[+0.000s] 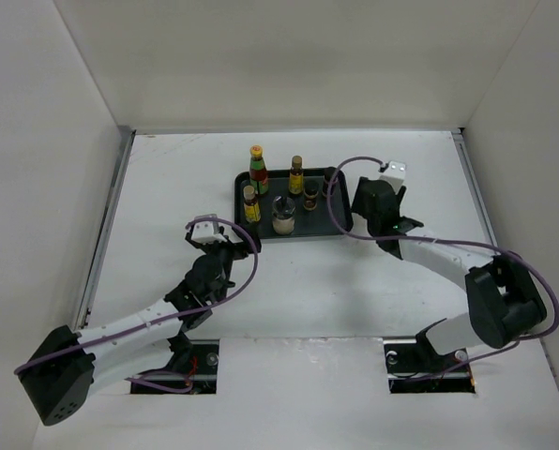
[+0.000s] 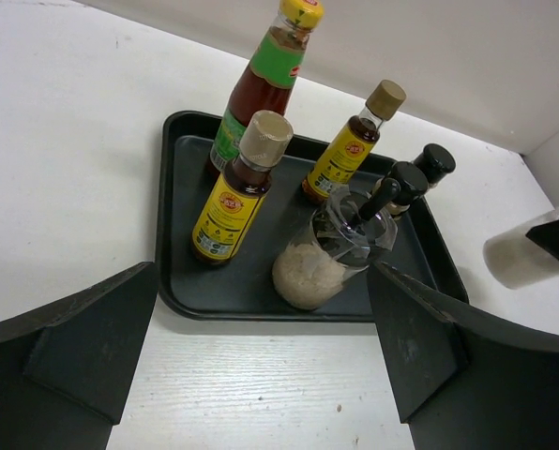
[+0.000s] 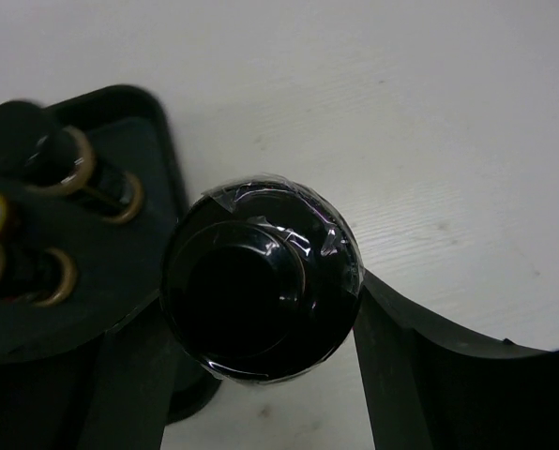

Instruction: Organize the condiment bottles

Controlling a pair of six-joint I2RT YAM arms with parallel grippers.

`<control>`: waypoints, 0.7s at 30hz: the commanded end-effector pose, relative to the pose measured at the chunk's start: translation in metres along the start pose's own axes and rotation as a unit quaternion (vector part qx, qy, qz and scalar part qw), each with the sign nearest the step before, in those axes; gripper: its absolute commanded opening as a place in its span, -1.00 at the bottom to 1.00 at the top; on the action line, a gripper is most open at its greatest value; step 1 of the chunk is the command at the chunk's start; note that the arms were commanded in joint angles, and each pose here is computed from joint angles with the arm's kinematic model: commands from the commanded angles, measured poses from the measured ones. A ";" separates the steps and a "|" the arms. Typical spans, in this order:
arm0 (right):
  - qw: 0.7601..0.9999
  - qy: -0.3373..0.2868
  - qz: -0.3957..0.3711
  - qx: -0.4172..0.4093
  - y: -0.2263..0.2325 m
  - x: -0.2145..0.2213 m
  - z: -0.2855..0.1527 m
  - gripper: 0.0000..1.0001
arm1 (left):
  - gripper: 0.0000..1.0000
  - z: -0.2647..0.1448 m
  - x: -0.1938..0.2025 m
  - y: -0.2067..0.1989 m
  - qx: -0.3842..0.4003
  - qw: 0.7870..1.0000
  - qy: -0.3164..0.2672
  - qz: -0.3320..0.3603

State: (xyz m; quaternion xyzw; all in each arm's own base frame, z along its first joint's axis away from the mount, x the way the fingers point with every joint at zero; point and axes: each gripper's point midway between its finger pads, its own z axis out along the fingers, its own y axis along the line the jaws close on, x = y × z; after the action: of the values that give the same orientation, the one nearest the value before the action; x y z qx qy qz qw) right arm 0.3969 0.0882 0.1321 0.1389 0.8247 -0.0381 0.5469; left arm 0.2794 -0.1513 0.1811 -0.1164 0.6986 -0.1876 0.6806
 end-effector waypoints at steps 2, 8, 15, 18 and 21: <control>0.995 -0.070 0.031 -0.060 0.058 -0.052 -0.020 0.16 | 0.91 0.001 -0.020 -0.010 0.015 0.999 -0.029 -0.023; 0.994 -0.053 0.009 -0.096 0.109 -0.037 -0.019 0.17 | 0.92 -0.003 -0.031 -0.003 0.008 0.998 -0.045 -0.031; 0.994 -0.015 -0.018 -0.103 0.129 0.004 -0.007 0.27 | 0.95 -0.005 -0.044 0.020 -0.033 0.996 -0.071 -0.042; 0.994 -0.001 -0.028 -0.103 0.133 0.017 -0.006 0.35 | 0.99 -0.010 -0.051 0.033 -0.056 0.993 -0.089 -0.052; 0.994 0.007 -0.034 -0.101 0.135 0.026 -0.006 0.52 | 1.00 -0.012 -0.054 0.037 -0.063 0.992 -0.095 -0.056</control>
State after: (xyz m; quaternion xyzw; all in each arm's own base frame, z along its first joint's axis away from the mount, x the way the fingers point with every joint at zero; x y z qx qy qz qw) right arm 0.4039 0.2037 0.0877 0.0317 0.8590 -0.0067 0.5109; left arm 0.2746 -0.1058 0.2116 -0.1917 0.6458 -0.1777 0.7173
